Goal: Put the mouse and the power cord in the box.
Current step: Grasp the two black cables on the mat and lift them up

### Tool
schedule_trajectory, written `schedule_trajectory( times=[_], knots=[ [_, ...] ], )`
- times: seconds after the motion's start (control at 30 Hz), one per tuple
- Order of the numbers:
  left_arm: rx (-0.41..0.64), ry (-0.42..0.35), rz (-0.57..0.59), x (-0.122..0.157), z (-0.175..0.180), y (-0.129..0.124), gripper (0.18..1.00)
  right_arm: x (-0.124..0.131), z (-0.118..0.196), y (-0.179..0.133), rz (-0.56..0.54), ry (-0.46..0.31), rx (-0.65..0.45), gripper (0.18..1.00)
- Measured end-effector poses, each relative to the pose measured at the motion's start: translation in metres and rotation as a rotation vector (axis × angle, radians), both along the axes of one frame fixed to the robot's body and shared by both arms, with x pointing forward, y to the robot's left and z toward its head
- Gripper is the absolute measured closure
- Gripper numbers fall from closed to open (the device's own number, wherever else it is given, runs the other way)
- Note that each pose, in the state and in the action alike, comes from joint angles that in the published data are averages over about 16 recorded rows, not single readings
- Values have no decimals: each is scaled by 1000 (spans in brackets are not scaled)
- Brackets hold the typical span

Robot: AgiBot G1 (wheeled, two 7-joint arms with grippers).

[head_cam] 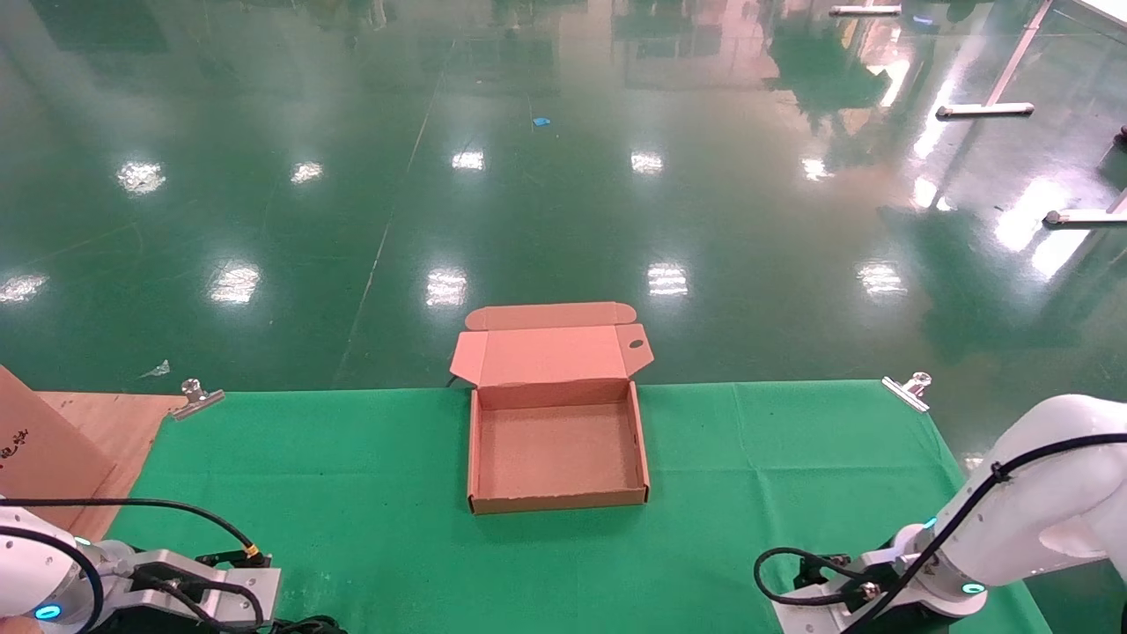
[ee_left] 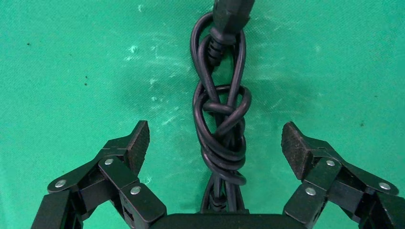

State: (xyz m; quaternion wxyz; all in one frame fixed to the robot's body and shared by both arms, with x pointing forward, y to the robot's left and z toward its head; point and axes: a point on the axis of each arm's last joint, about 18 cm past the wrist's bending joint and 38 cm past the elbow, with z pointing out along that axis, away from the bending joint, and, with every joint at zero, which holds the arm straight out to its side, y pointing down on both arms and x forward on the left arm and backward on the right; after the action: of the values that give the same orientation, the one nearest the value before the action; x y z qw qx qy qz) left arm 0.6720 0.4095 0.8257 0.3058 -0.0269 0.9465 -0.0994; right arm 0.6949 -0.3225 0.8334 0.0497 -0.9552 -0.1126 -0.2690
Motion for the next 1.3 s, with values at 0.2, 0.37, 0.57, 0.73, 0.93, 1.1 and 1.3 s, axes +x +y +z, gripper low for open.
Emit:
schedule_trajectory(
  times=[0.2,0.37,0.57,0.73,0.93,1.1,1.3],
  knots=[
    [-5,2,2,2,-2,2,184,3,-4,2,6,-3,1,178],
    [-11,4,4,3,-4,4,184,5,-6,1,8,-6,5,178],
    [-11,3,3,4,-5,5,184,6,-6,-1,9,-10,6,178],
    [-8,2,4,5,-3,6,189,7,-6,-3,9,-11,6,183],
    [-5,1,4,4,-1,9,212,7,-5,-4,10,-9,3,205],
    [-4,3,5,3,0,12,257,7,-5,-4,10,-6,0,250],
    [-8,6,7,2,-1,13,341,7,-5,-4,9,-2,-1,336]
  ],
)
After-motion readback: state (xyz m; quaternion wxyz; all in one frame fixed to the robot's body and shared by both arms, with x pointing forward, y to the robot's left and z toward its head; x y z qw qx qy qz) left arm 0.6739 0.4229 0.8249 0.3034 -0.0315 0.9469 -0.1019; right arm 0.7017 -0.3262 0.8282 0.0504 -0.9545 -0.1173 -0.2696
